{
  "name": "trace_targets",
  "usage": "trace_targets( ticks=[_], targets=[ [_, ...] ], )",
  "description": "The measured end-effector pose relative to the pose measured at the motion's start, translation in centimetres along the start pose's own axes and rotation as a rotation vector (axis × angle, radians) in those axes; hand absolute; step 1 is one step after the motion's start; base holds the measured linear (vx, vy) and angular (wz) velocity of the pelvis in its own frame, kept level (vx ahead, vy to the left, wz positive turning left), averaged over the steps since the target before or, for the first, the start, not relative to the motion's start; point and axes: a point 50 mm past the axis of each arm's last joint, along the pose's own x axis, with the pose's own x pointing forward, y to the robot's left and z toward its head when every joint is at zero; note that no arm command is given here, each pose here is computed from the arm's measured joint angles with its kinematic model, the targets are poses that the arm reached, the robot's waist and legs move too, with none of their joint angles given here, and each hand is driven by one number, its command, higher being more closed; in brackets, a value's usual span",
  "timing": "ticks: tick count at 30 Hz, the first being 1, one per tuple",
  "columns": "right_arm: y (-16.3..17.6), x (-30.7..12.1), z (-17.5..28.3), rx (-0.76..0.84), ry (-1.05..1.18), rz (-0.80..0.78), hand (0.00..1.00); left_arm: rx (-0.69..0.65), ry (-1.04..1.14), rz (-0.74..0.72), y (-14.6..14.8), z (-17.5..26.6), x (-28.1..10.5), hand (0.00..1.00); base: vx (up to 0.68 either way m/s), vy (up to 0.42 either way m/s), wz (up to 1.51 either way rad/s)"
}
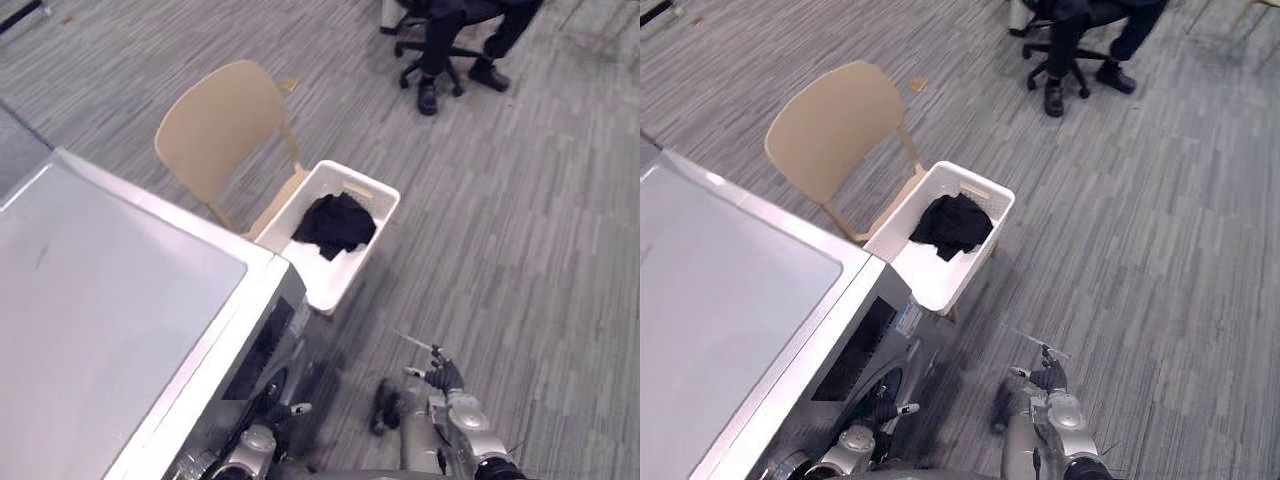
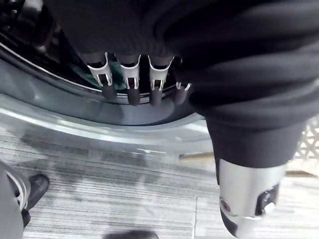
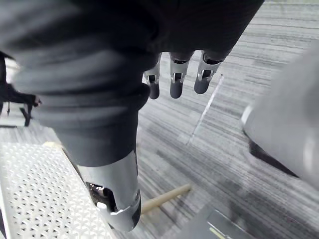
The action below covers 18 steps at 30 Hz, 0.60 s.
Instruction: Pick up the laundry basket with both hands and put the clothes into the washing machine.
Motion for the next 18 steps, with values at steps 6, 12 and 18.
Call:
trace_targets(
  ticks=[6,12,18],
  targets=[
    [0.9,0.2,0.6,-0.033,-0.020,0.032,0.00,-0.059,0.079,0.104,2.7,-2.8,-0.4,0.00,0.28,-0.520,0.50],
    [-0.8,0.2,0.6,-0.052,-0.023,-0.010,0.00,-0.146,-0.002,0.050,0.0,-0.5,-0.4,0.00,0.30,-0.379,0.11],
    [0.3,-0.1,-0.5,-0.028,0.017,0.004,0.00,-0.151,0.014,0.035,-0.5,-0.7,-0.6,0.00,0.20,-0.050,-0.05]
  ],
)
